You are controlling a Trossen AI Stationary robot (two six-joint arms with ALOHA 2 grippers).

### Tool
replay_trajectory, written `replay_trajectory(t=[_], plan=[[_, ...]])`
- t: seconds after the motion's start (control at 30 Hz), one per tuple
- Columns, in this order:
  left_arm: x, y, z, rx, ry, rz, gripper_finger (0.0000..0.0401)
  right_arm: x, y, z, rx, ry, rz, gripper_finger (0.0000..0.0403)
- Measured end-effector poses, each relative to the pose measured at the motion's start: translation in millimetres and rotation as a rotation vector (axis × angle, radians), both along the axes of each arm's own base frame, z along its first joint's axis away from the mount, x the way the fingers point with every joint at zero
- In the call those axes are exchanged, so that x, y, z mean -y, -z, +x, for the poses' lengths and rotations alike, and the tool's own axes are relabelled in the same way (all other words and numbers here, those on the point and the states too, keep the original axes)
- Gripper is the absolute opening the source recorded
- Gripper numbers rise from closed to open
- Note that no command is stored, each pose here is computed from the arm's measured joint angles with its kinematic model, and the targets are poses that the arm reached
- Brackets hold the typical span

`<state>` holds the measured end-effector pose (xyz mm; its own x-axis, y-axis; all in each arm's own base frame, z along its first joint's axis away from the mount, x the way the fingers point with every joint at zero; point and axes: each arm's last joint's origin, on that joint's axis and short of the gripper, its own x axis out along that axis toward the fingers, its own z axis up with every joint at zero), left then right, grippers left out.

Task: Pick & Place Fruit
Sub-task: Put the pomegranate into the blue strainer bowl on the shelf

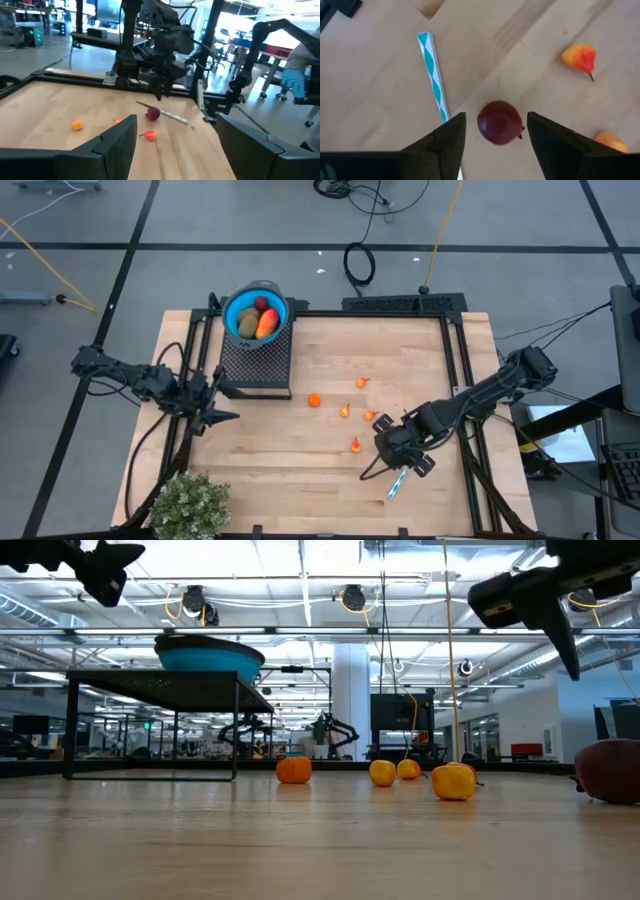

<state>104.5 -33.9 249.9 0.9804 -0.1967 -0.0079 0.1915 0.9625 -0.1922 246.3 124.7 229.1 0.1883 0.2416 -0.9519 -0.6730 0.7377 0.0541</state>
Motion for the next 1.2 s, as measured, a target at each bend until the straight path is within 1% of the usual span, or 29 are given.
replay_trajectory(t=[0.17, 0.27, 0.47, 0.67, 0.83, 1.2], plan=[[-5.5, 0.8, 1.6, -0.006, -0.048, 0.012, 0.0273, -0.2, 13.5, -3.4, 0.004, -0.023, -0.003, 0.0230], [-7.3, 0.9, 2.2, -0.004, -0.039, 0.028, 0.0273, 1.3, 22.6, -6.2, -0.001, -0.034, -0.011, 0.0235], [-9.0, 0.9, 2.7, -0.004, -0.002, 0.028, 0.0273, 4.2, 36.8, -11.7, -0.009, -0.081, -0.030, 0.0234], [-9.6, 1.0, 2.9, -0.008, -0.007, 0.010, 0.0273, 4.6, 47.5, -12.3, 0.042, -0.130, -0.029, 0.0237], [-9.7, 0.9, 2.9, -0.012, -0.007, -0.009, 0.0273, 8.3, 58.1, -16.3, 0.060, -0.162, -0.089, 0.0240], [-9.7, 1.0, 2.9, -0.019, -0.008, -0.044, 0.0273, 12.5, 77.4, -24.8, 0.074, -0.217, -0.097, 0.0240]])
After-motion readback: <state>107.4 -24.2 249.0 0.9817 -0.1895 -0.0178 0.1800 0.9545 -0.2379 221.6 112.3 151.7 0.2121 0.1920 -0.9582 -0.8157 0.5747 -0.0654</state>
